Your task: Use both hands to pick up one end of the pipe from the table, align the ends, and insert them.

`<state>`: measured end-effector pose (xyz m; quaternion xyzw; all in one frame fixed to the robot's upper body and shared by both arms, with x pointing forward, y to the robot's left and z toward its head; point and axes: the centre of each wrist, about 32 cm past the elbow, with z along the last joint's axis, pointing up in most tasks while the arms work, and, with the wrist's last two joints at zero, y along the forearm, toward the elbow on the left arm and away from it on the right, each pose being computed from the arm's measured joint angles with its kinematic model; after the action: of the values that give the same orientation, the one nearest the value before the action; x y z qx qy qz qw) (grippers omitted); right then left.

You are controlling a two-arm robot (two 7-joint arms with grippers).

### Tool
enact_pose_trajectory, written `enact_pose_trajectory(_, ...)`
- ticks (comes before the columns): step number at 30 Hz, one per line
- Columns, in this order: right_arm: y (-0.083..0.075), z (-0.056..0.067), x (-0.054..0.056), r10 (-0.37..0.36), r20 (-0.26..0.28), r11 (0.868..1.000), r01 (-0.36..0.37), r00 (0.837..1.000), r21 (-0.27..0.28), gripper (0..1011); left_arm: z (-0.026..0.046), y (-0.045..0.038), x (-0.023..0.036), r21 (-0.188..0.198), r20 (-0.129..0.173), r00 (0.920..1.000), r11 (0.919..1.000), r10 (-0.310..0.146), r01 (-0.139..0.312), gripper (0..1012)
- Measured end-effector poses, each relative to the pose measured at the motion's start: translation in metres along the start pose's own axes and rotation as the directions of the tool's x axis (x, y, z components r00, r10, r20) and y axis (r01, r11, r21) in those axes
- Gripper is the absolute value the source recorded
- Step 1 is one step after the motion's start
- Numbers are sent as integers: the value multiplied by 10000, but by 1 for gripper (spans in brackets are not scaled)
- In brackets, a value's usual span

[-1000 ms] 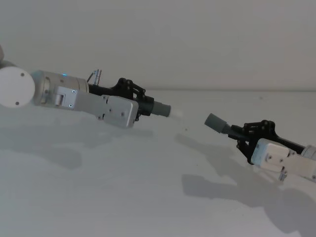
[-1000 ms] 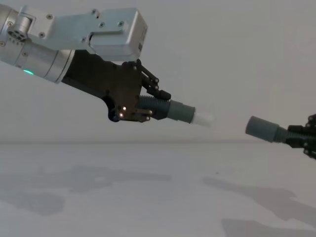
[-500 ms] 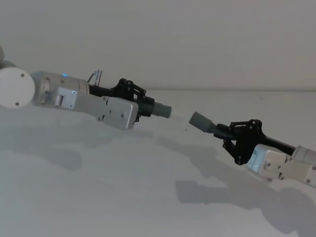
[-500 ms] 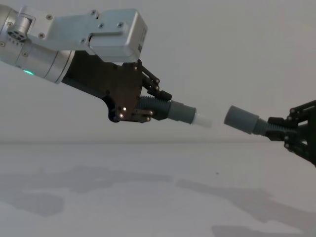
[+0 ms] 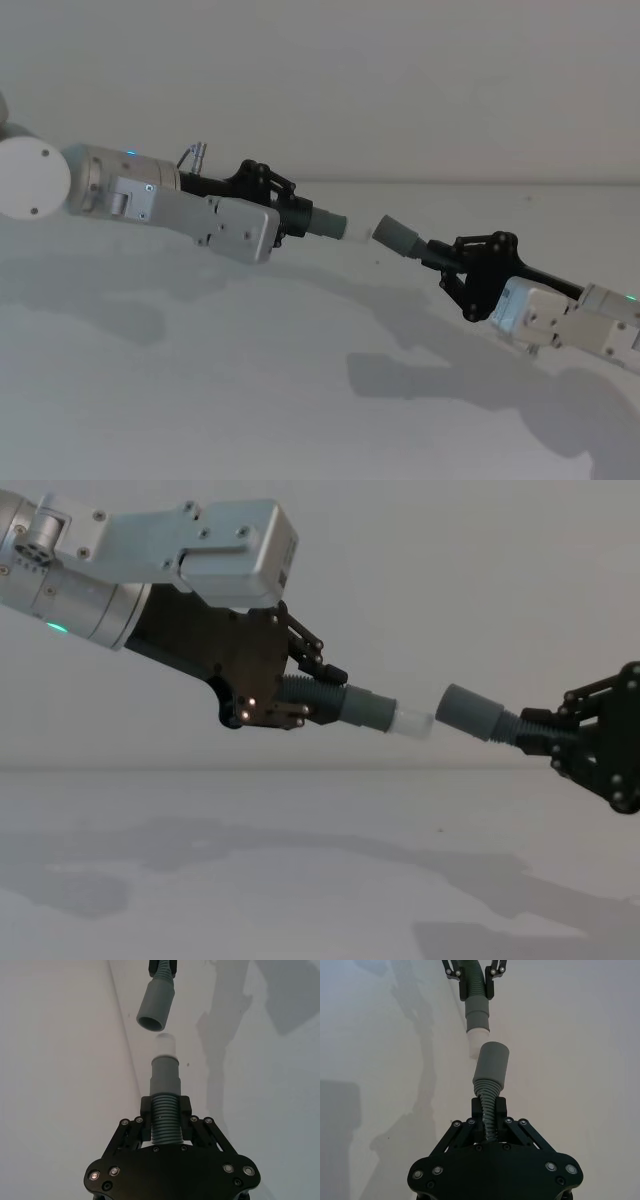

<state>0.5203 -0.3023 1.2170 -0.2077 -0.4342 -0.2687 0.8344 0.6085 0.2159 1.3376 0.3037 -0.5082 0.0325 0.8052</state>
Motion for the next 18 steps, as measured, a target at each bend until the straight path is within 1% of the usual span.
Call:
enact_pose_trajectory(9, 51, -29, 21, 128, 162, 9999, -128, 9998, -19, 119, 0, 0, -1, 0, 6, 10000, 10000, -3, 3, 305)
enact_pose_trajectory(18, 73, -65, 32, 263, 539, 9996, -258, 9982, -95, 119, 0, 0, 0, -3, 6, 10000, 10000, -2, 2, 305)
